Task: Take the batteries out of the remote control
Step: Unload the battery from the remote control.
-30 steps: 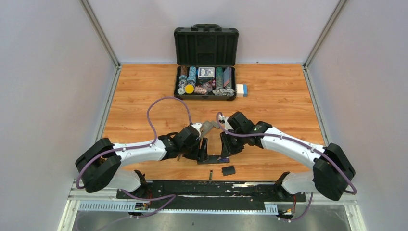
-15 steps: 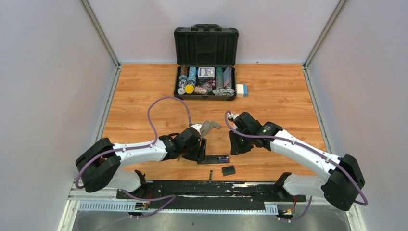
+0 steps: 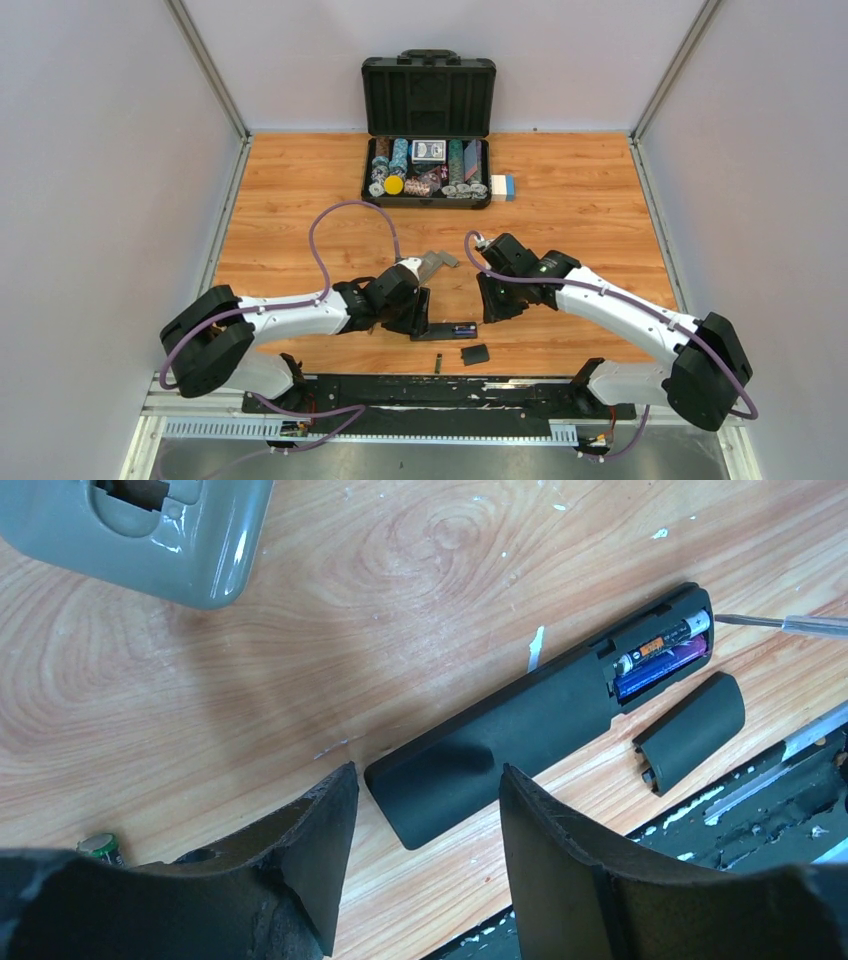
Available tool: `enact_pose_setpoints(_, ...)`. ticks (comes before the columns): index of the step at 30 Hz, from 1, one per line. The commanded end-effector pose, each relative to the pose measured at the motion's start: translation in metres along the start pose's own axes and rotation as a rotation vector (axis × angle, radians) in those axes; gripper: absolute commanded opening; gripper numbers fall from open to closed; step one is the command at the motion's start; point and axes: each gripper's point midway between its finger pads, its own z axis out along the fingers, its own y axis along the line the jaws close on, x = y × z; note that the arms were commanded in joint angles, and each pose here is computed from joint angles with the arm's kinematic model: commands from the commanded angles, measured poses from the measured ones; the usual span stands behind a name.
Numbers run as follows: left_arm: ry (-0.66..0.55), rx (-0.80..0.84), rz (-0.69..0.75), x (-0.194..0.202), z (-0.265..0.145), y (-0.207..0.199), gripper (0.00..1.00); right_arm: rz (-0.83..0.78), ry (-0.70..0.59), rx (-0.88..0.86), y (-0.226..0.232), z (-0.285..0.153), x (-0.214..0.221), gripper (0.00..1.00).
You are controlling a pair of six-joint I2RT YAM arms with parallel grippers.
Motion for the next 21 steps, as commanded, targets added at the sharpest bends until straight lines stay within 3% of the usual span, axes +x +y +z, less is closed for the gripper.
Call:
enact_pose_setpoints(1,0.032,-0.005,0.004,0.006,0.004,-0.001,0.62,0.029,-0.051,-0.012,0.007,-0.004,-0.016,0.0)
enact_pose_setpoints(16,0.043,-0.011,0.005,0.009,0.005,0.001,0.58,0.038,-0.027,0.009,0.005,0.006,-0.015,0.0)
enact_pose_setpoints(21,0.061,0.001,0.008,0.012,0.008,-0.002,0.57,0.031,-0.037,-0.056,0.015,0.007,-0.015,0.0)
